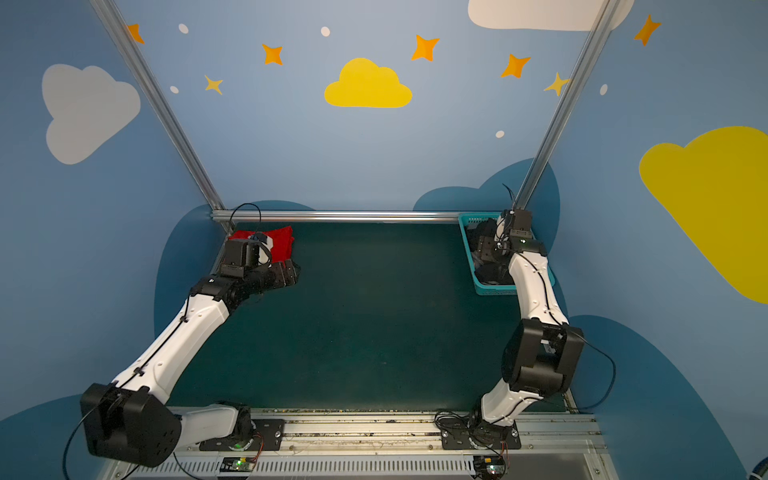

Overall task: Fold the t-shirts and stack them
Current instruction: 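Reach the right gripper into the teal basket while the left arm advances, then grasp the black t-shirt with the right gripper and lift it out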

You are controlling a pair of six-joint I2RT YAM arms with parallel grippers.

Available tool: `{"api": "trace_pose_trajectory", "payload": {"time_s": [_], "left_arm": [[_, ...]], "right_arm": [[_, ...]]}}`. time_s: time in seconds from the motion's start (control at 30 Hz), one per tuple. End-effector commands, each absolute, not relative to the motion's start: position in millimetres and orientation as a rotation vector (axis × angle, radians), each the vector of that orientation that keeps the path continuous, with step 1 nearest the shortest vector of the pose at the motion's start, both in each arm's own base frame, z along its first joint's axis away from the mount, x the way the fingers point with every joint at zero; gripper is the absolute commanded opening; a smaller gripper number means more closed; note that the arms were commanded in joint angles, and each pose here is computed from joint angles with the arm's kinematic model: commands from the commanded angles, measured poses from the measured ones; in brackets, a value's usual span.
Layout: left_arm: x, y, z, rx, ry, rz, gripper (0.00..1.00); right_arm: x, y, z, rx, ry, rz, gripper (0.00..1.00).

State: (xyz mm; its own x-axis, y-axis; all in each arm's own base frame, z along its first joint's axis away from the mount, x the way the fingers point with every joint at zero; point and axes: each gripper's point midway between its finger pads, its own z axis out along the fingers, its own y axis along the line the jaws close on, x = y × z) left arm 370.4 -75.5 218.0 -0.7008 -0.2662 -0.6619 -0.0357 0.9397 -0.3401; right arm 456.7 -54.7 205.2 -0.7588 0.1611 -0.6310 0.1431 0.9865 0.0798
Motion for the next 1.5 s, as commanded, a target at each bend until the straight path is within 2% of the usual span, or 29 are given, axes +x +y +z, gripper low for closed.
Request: {"api": "trace_pose_trajectory", "payload": {"time_s": [0.0, 0.27, 0.43, 0.53, 0.67, 0.8, 1.1, 1.47], "left_arm": [[366.4, -67.3, 211.2, -0.224, 2.342, -0.347, 0.88], [367.0, -72.2, 198.8, -0.22, 2.381, -0.383, 0.87], [367.2, -74.4, 200.2, -0.21, 2.377, -0.398, 0.86], [366.9, -73.4, 199.2, -0.211, 2.374, -0.389, 0.86], [366.9, -73.4, 199.3, -0.211, 2.374, -0.391, 0.85], [366.5, -73.7, 199.5, -0.21, 2.374, -0.394, 0.84], [364.7, -75.9, 204.3, -0.204, 2.357, -0.413, 0.83], [361.8, -79.5, 217.6, -0.193, 2.295, -0.456, 0.82]], "right_arm": [[449.3, -57.2, 179.7, 0.258, 2.567, 0.115, 0.71], [467.7, -58.0, 130.8, 0.304, 2.69, 0.222, 0.66], [474.3, -57.0, 119.2, 0.33, 2.704, 0.251, 0.64], [475.2, -55.9, 113.2, 0.348, 2.713, 0.264, 0.6], [474.8, -55.7, 108.4, 0.359, 2.73, 0.268, 0.37], [473.4, -56.1, 115.9, 0.37, 2.721, 0.264, 0.0], [457.0, -41.4, 188.2, 0.299, 2.552, 0.248, 0.0], [392.4, 31.4, 334.1, -0.017, 2.101, 0.249, 0.0]]}}
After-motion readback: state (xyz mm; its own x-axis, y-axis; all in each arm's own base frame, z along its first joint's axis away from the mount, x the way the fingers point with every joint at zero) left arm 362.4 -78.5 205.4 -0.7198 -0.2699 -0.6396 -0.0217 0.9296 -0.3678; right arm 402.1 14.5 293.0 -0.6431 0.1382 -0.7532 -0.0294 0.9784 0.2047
